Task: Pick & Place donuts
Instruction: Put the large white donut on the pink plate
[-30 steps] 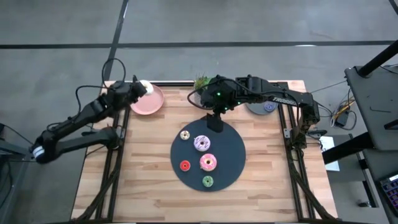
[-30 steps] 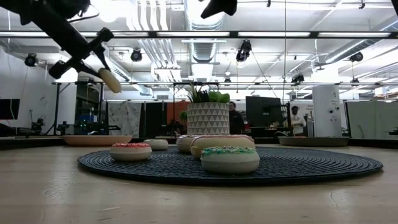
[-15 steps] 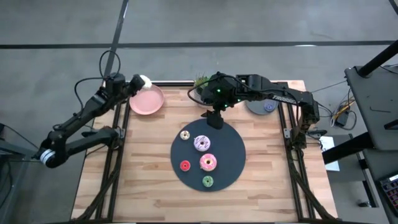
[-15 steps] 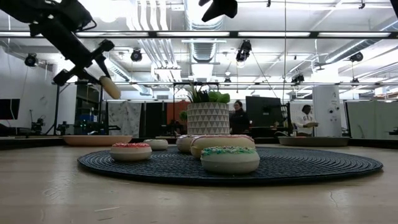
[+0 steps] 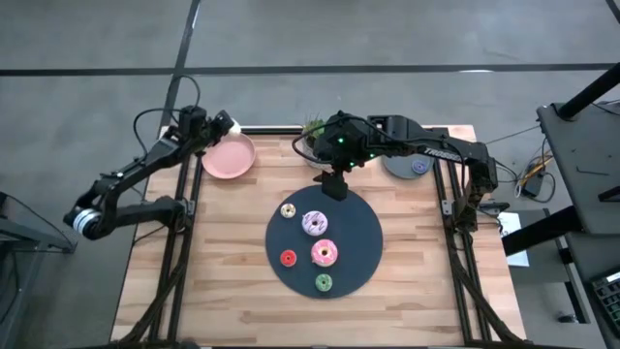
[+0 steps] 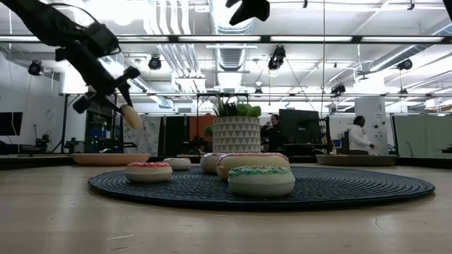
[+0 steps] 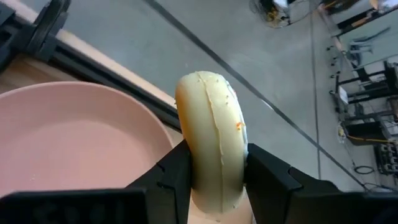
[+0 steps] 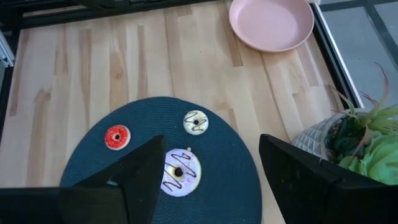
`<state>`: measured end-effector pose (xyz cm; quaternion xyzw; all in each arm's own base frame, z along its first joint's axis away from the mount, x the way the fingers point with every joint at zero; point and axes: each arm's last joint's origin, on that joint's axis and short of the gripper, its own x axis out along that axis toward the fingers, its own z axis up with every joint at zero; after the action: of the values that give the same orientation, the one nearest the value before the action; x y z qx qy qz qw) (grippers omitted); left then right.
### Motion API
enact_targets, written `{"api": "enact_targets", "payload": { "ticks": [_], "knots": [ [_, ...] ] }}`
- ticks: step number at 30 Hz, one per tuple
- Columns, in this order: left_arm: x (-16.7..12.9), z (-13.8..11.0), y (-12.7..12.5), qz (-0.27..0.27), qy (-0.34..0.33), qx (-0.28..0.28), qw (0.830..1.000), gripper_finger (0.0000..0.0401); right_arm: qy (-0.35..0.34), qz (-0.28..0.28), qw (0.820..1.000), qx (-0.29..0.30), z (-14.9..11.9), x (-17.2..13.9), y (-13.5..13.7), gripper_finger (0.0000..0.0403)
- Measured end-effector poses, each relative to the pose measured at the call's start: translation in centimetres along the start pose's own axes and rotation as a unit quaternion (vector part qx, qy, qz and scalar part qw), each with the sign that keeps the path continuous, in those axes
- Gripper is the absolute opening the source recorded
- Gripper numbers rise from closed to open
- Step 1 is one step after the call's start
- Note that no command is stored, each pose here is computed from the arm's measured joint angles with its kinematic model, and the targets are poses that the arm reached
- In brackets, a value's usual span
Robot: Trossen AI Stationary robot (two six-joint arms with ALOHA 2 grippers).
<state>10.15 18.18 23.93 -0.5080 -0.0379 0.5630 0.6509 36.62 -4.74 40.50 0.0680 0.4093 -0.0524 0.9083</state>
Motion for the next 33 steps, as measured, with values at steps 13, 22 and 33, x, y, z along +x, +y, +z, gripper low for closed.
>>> {"api": "enact_targets", "payload": {
  "ticks": [13, 22, 33],
  "knots": [
    [2.8, -1.8, 3.1, 0.016, 0.0, -0.06, 0.998, 0.0106, 0.0, -0.003, 1.0, 0.003, 0.0, 0.0, -0.3, 0.0249],
    [2.9, -2.6, 4.4, 0.025, 0.001, -0.072, 0.997, 0.0106, 0.0, -0.005, 1.0, 0.006, 0.0, 0.0, -0.6, 0.0249],
    [2.9, -2.5, 4.6, 0.039, -0.026, -0.123, 0.991, 0.0106, 0.003, -0.005, 1.0, 0.007, 0.0, 0.0, -0.6, 0.0249]
  ]
}}
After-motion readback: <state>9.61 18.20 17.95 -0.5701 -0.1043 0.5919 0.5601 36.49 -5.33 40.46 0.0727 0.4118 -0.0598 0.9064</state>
